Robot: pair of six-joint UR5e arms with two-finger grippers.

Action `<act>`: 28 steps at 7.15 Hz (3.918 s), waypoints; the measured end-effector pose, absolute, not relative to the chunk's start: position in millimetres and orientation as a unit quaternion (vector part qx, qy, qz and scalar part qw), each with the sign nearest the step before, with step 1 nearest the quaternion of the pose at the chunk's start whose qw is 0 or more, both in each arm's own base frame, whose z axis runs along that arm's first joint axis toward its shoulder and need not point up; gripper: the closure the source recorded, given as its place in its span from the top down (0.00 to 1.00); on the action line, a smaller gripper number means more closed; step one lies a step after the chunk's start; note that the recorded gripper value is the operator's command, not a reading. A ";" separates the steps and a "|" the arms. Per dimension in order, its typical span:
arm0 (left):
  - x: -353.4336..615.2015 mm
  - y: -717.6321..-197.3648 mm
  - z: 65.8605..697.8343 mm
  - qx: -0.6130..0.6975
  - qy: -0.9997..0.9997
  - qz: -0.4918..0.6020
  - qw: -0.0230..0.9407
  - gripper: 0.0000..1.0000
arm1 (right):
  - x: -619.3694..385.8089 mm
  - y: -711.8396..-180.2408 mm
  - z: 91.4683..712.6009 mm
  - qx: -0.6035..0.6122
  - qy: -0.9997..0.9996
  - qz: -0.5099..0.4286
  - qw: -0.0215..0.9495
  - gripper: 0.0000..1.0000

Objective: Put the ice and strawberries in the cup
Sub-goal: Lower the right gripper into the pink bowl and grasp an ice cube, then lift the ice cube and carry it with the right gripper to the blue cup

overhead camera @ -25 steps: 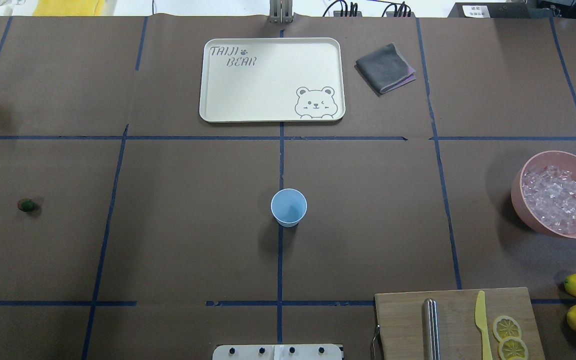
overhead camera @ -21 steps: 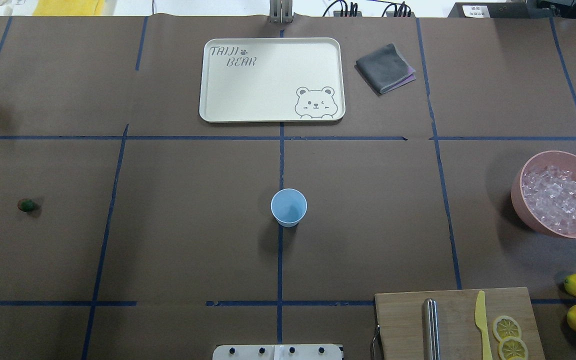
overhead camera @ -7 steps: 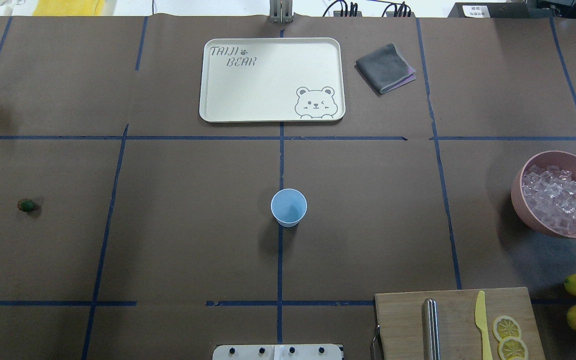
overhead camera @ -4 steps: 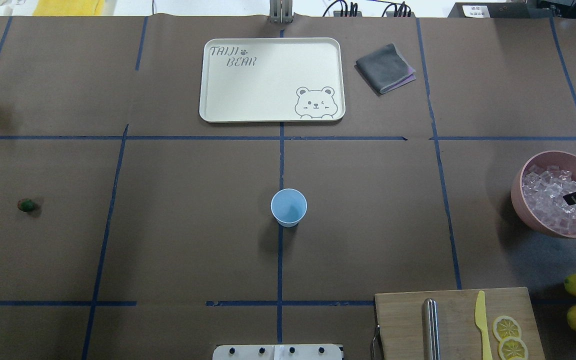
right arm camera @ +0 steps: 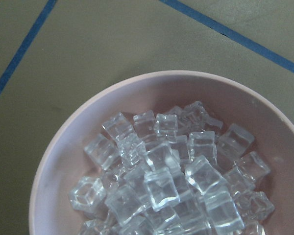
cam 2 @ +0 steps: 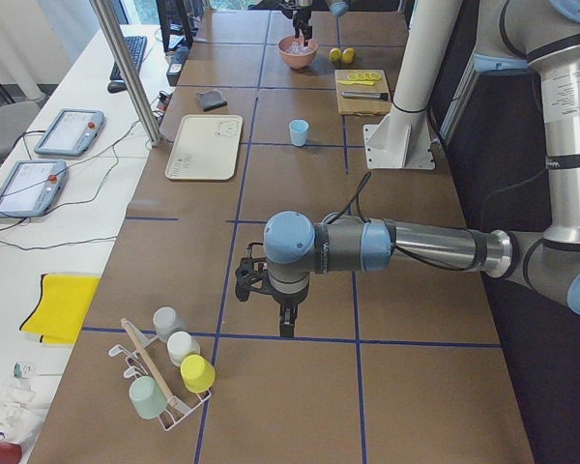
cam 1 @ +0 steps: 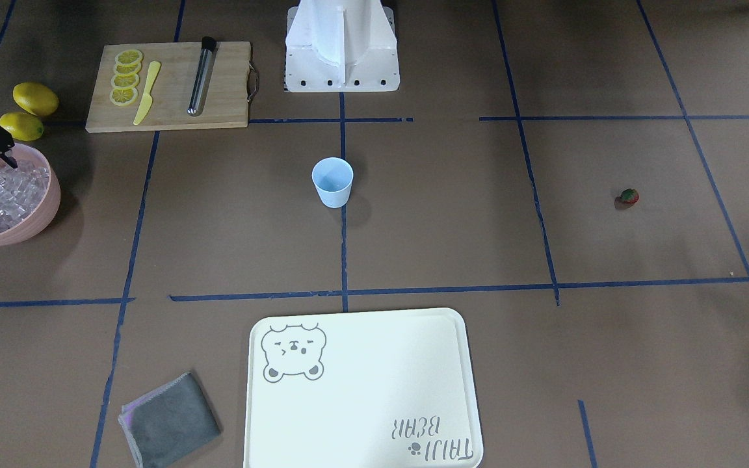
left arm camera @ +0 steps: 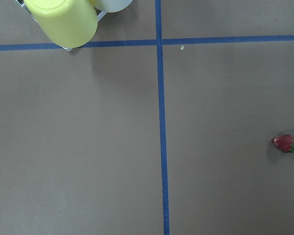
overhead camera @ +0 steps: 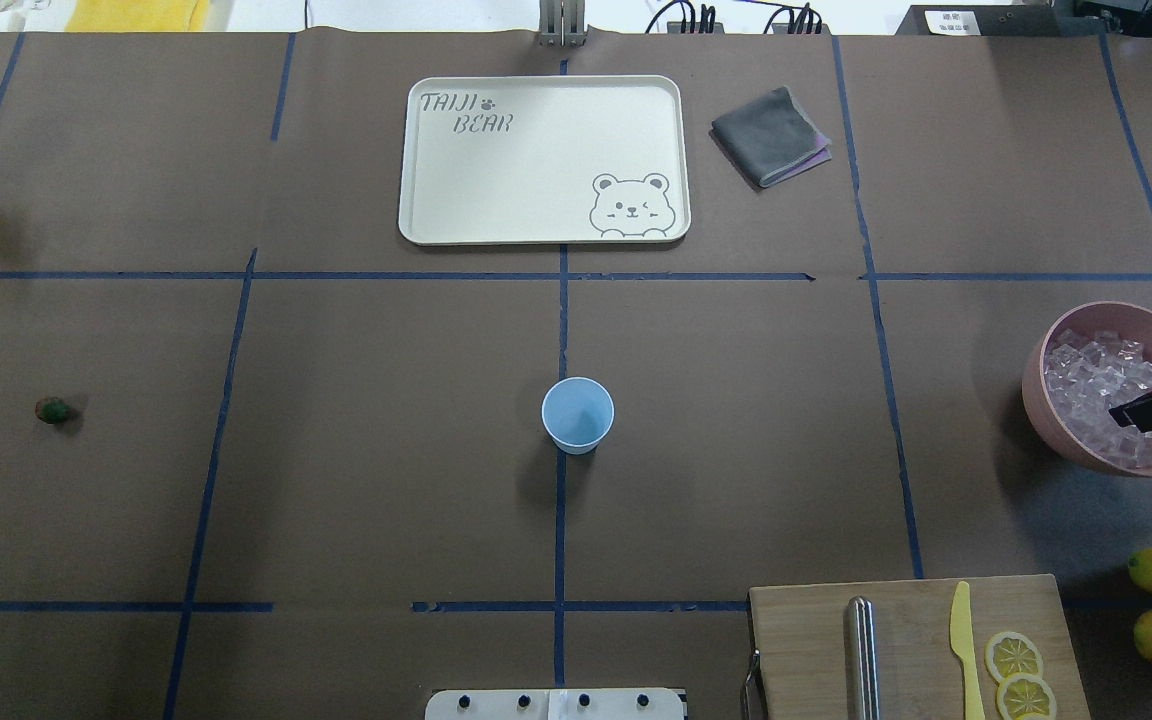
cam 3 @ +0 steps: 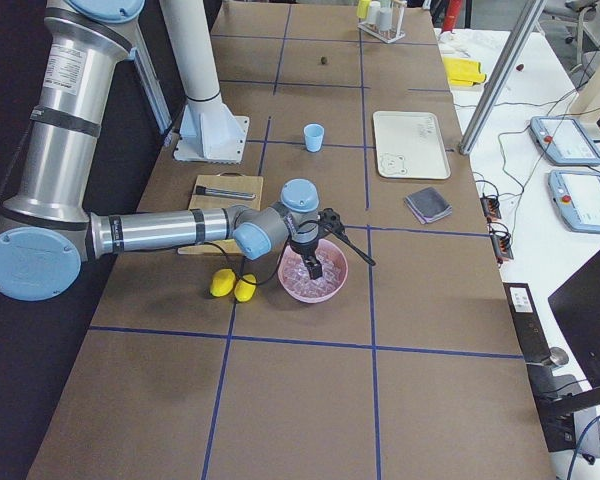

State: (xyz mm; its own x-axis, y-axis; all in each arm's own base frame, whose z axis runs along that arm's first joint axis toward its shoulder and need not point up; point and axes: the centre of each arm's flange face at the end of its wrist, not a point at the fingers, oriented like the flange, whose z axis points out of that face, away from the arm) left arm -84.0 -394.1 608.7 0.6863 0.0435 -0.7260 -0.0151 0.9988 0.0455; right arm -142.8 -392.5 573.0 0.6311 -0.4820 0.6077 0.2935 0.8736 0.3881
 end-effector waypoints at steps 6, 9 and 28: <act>-84.0 -393.7 609.9 0.016 0.396 0.015 0.918 1.00 | -146.9 -392.6 589.1 0.112 -0.367 -0.216 0.898 0.78; -83.9 -393.3 609.3 0.017 0.396 0.015 0.918 1.00 | -147.7 -392.0 588.1 0.112 -0.369 -0.218 0.897 0.33; -83.8 -392.4 609.5 0.017 0.397 0.015 0.918 1.00 | -373.2 -436.8 231.8 0.079 -0.409 -0.046 0.908 0.05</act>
